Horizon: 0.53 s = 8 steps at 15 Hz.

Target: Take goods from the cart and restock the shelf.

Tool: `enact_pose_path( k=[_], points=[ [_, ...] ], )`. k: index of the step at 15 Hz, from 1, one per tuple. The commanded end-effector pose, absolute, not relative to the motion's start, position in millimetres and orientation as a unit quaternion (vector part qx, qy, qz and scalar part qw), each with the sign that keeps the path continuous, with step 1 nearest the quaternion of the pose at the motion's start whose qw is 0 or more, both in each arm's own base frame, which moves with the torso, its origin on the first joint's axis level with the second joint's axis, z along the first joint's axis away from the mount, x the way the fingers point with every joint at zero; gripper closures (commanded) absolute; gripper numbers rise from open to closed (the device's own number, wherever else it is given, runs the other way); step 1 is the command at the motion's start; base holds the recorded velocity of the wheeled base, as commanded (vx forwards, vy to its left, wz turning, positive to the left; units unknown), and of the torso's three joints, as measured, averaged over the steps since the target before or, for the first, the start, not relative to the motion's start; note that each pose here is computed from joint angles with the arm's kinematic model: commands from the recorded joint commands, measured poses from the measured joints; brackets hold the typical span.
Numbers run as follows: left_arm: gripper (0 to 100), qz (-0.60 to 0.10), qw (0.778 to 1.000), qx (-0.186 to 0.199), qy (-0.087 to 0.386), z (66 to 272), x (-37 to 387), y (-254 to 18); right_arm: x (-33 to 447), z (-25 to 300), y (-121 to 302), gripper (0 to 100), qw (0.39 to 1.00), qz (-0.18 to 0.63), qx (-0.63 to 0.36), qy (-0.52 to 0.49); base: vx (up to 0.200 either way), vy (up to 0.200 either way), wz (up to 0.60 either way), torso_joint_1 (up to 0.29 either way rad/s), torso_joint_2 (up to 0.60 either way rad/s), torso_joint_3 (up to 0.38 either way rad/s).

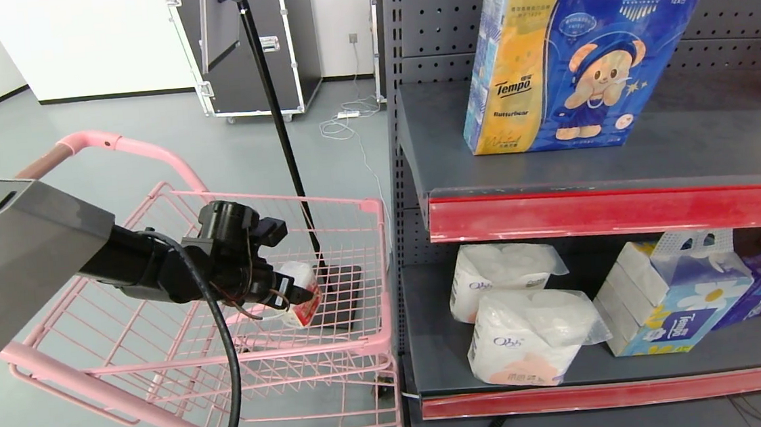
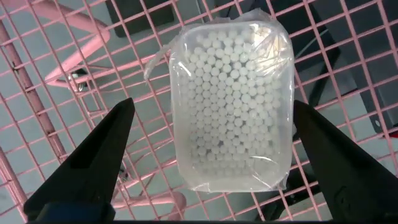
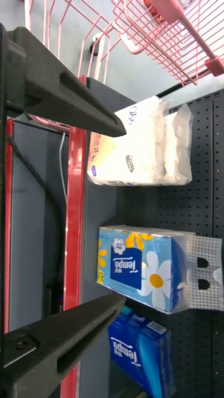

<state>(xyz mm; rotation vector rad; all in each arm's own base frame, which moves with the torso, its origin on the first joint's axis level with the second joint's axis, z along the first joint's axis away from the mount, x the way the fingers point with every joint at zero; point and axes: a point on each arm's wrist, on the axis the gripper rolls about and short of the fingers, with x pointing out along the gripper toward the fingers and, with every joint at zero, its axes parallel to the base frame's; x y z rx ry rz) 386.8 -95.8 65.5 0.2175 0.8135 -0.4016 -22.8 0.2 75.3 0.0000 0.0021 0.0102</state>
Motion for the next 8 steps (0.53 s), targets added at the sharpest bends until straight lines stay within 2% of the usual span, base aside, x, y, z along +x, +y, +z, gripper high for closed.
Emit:
enact_pose_path(
  k=[1, 8],
  points=[
    [0, -0.193, 0.892, 0.105, 0.395, 63.6, 386.5, -95.6, -22.7, 75.4, 0.2, 0, 1.0, 0.005, 0.0, 0.002, 0.0, 0.0, 0.0, 0.0, 0.0, 0.0],
    [0, -0.193, 0.889, 0.106, 0.401, 58.0, 385.9, -96.6, -22.7, 75.4, 0.2, 0, 1.0, 0.005, 0.0, 0.002, 0.0, 0.0, 0.0, 0.0, 0.0, 0.0]
  ],
)
